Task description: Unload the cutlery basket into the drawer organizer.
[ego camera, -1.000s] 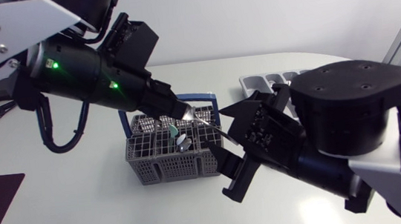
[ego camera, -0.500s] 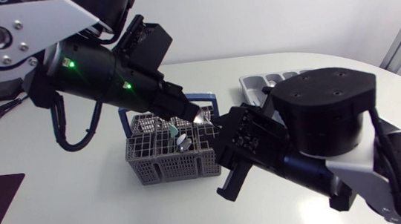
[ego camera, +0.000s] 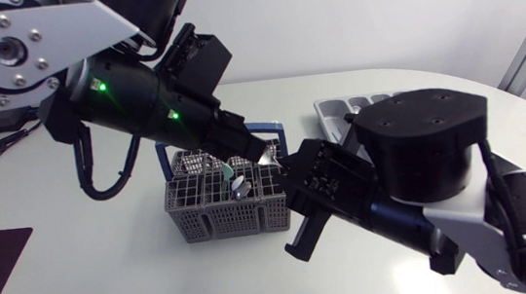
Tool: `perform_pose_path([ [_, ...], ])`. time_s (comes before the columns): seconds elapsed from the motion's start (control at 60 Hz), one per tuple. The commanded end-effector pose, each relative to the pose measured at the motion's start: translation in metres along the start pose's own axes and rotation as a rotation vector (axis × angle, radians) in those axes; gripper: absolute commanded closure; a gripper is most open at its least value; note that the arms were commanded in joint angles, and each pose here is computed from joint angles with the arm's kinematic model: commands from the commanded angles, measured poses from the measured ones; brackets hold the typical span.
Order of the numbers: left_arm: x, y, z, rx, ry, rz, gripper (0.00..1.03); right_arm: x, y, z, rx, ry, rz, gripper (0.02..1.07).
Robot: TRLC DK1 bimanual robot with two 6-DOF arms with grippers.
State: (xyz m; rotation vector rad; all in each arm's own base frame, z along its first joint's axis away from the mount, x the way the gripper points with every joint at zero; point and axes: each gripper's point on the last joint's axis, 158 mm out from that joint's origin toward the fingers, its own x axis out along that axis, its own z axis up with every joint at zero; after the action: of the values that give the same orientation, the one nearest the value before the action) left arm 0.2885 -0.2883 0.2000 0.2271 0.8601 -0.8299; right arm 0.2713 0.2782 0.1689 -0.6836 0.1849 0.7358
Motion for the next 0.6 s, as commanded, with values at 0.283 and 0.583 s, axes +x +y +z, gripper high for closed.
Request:
perform_pose_path([
  [0.283,0.0001,-0.0003,0.0031,0.007,-0.004,0.017,1.0,-0.0047,-0.0035,-0.0087,-0.016,0.029,-0.013,0.93],
  [0.583,0.0021,-0.003,-0.0002,0.018,0.004,0.022,0.99,-0.01,0.0002,-0.0105,-0.024,0.027,-0.002,0.98],
])
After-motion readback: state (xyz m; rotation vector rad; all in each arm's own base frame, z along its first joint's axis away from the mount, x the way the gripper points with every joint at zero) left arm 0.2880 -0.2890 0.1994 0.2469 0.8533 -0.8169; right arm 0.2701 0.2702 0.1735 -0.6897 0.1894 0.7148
